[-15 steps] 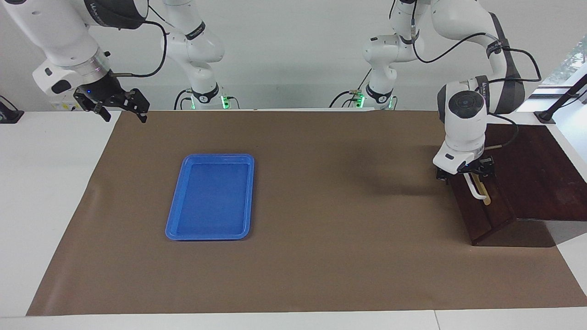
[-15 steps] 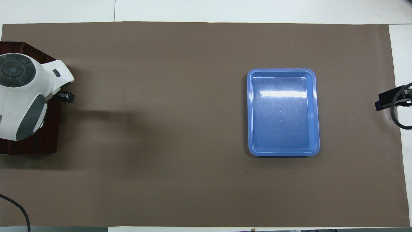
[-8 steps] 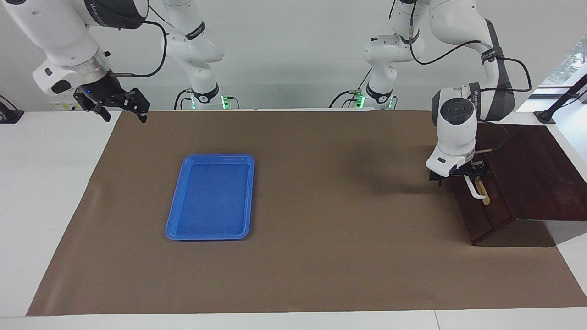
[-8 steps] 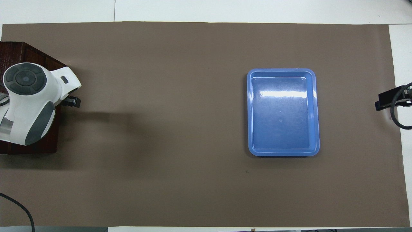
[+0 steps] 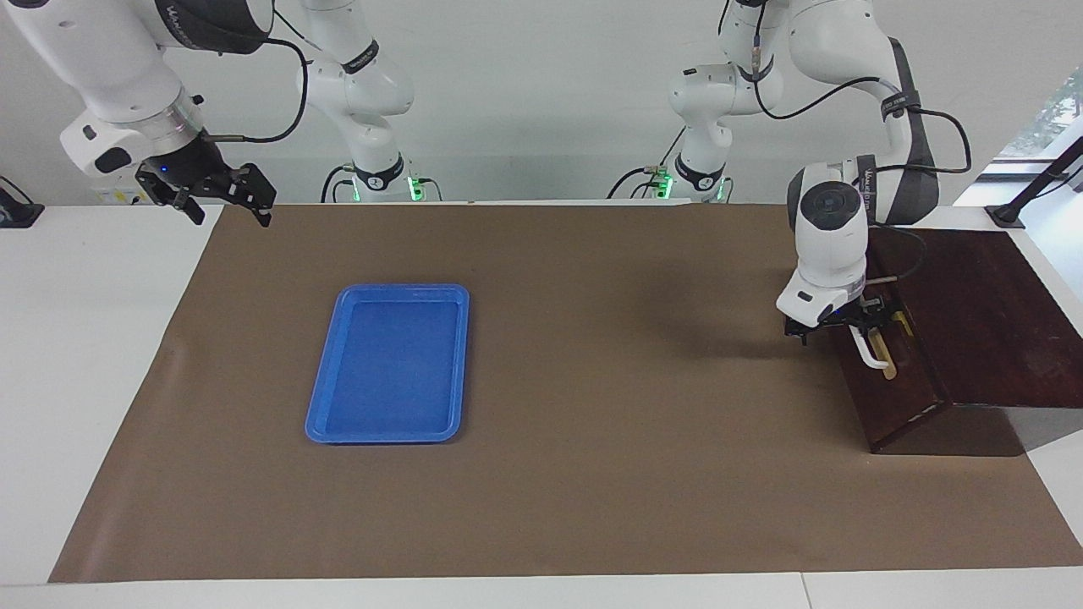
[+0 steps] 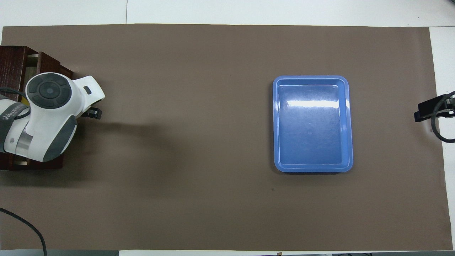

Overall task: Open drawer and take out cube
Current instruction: 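Pull the drawer handle away from the box with the left gripper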

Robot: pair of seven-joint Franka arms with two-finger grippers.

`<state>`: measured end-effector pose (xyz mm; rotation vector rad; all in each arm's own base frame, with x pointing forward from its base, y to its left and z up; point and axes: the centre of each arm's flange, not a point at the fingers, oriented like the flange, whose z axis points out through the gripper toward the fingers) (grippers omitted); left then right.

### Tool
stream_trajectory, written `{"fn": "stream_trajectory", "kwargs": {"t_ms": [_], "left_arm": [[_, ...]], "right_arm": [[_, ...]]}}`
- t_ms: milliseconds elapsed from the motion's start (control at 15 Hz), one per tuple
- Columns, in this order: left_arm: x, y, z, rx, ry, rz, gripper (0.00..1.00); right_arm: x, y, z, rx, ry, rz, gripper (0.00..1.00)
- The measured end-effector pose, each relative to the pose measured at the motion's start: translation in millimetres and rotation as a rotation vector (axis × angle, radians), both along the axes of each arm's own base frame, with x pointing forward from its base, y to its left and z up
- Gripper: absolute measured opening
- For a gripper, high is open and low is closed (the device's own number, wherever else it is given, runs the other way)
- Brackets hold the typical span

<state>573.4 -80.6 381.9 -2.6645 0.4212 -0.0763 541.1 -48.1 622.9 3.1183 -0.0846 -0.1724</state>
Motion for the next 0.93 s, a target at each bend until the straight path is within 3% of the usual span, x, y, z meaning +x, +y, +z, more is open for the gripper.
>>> {"fn": "stream_trajectory", "kwargs": {"t_ms": [399, 930], "left_arm": [[-17.4, -64.4, -0.6, 0.001, 0.027, -0.041, 1.00], [-14.3, -74.6, 23.4, -0.047, 0.050, 0.017, 1.00]], "right_arm": [[0.0, 0.0, 0.0, 0.000, 0.000, 0.000, 1.00], [-0.2, -1.9, 0.0, 0.000, 0.000, -0.004, 1.00]]}}
